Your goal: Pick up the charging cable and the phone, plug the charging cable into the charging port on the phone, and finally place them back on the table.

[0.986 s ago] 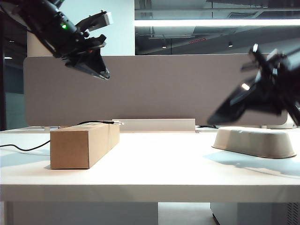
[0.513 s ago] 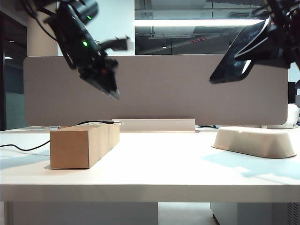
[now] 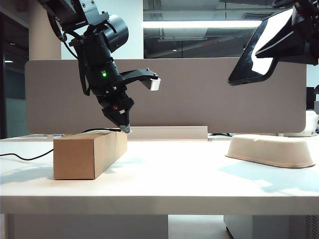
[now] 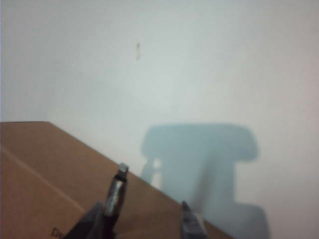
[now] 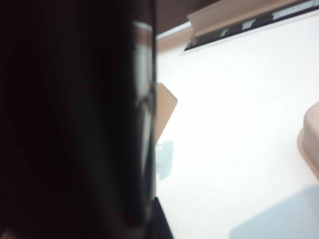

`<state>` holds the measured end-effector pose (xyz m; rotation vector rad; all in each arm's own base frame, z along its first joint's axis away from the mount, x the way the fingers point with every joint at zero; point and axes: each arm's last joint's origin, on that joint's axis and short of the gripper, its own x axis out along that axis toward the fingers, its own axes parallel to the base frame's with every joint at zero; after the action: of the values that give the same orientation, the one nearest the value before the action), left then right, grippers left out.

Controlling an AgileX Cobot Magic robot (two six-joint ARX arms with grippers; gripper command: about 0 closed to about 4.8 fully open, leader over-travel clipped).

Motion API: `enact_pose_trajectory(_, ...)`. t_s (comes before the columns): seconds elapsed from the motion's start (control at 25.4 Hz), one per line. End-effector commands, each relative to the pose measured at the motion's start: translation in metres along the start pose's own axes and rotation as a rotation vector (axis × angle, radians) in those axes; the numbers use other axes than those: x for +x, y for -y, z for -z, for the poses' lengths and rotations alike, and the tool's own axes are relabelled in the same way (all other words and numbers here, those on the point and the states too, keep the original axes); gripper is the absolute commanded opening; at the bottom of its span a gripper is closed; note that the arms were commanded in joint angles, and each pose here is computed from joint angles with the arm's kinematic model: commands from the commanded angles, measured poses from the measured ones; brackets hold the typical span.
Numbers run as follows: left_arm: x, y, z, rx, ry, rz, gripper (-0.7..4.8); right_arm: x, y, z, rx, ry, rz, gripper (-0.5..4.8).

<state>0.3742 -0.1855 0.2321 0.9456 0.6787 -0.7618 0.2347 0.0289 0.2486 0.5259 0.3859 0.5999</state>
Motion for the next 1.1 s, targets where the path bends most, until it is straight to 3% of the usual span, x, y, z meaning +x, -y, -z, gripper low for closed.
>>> enact_pose_trajectory(0.04, 0.002, -0.002, -0.001, 0.036, -0.015, -0.037, 1.91, -0.001, -0.004, -0.005, -0.037, 0.031, -0.023, -0.03)
enact_pose_trajectory(0.39, 0.007, -0.006, -0.005, 0.042, 0.025, -0.083, 1.83, -0.001, -0.004, -0.005, -0.041, 0.027, -0.022, -0.03)
enact_pose_trajectory(0.55, 0.016, -0.004, -0.003, 0.109, 0.012, -0.074, 1.83, -0.001, -0.004, -0.005, -0.041, 0.026, -0.022, -0.03)
enact_pose_trajectory(0.75, 0.023, -0.002, -0.001, 0.108, -0.008, -0.077, 1.78, -0.001, -0.004, -0.005, -0.041, 0.026, -0.022, -0.03)
enact_pose_trajectory(0.91, 0.028, -0.001, 0.002, 0.106, -0.033, -0.08, 1.13, -0.001, -0.004, -0.005, -0.041, 0.027, -0.022, -0.03)
enact_pose_trajectory(1.1, 0.031, -0.002, 0.002, 0.106, -0.038, -0.085, 1.1, -0.001, -0.004, -0.005, -0.041, 0.027, -0.022, -0.03)
